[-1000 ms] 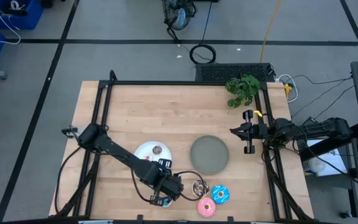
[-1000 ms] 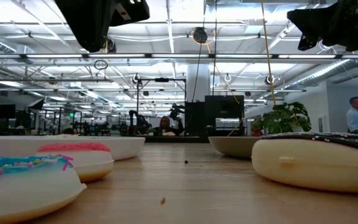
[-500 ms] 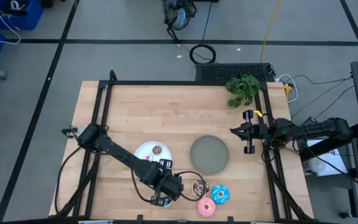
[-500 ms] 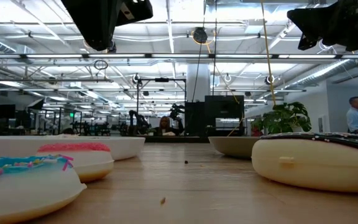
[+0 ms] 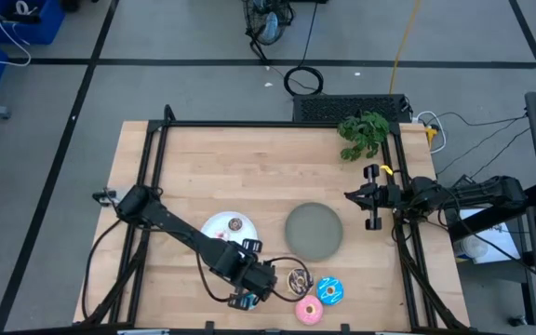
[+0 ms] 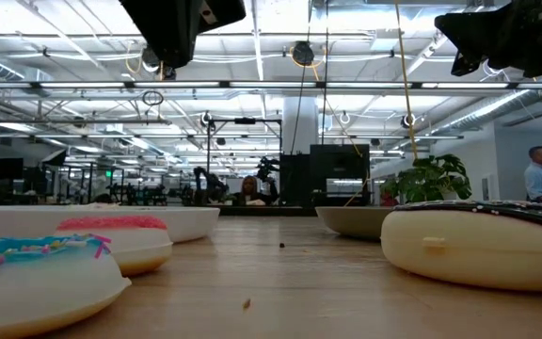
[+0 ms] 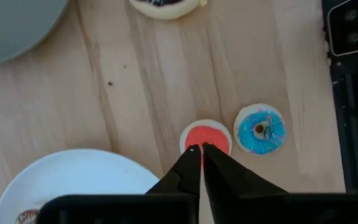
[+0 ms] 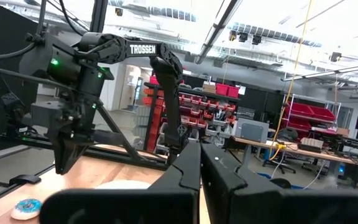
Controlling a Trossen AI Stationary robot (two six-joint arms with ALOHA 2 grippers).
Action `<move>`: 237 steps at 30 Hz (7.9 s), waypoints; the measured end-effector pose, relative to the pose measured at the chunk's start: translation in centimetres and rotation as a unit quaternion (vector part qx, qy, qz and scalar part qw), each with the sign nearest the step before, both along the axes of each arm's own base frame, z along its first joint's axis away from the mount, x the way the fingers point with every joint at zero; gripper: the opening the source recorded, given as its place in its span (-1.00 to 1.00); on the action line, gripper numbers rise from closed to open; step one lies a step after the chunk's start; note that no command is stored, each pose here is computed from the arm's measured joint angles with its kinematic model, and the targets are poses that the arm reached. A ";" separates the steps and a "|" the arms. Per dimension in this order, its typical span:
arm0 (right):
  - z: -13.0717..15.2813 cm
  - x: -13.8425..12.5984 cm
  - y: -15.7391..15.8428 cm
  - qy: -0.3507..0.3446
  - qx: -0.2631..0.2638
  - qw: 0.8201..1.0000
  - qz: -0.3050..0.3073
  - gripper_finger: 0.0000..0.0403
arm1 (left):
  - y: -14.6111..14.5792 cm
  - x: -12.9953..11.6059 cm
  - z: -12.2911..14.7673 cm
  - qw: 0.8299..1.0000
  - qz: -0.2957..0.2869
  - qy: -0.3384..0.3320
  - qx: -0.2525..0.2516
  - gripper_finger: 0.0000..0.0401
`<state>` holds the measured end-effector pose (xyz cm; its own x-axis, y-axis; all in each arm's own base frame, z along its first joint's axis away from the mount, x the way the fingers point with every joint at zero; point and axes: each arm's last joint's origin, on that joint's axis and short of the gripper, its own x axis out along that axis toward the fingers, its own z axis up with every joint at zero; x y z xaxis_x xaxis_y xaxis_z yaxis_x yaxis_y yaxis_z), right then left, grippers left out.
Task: Pick & Place donuts
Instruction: Put the mini orange donut on the white plate
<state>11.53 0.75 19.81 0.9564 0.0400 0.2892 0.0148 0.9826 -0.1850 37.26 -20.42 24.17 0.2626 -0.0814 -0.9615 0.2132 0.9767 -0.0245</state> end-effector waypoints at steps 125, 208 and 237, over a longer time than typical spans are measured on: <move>0.0 0.0 0.0 0.002 0.001 1.000 0.002 -1.00 | 1.9 -0.6 -8.4 0.998 -0.036 0.023 -0.040 -0.91; -0.1 0.0 0.0 0.004 0.003 1.000 0.002 -1.00 | 8.9 -13.5 -3.0 0.990 0.127 -0.016 -0.055 -0.89; 0.0 0.0 0.0 0.002 0.004 1.000 0.001 -1.00 | 9.0 -12.6 -8.4 0.989 0.131 0.021 -0.070 -0.26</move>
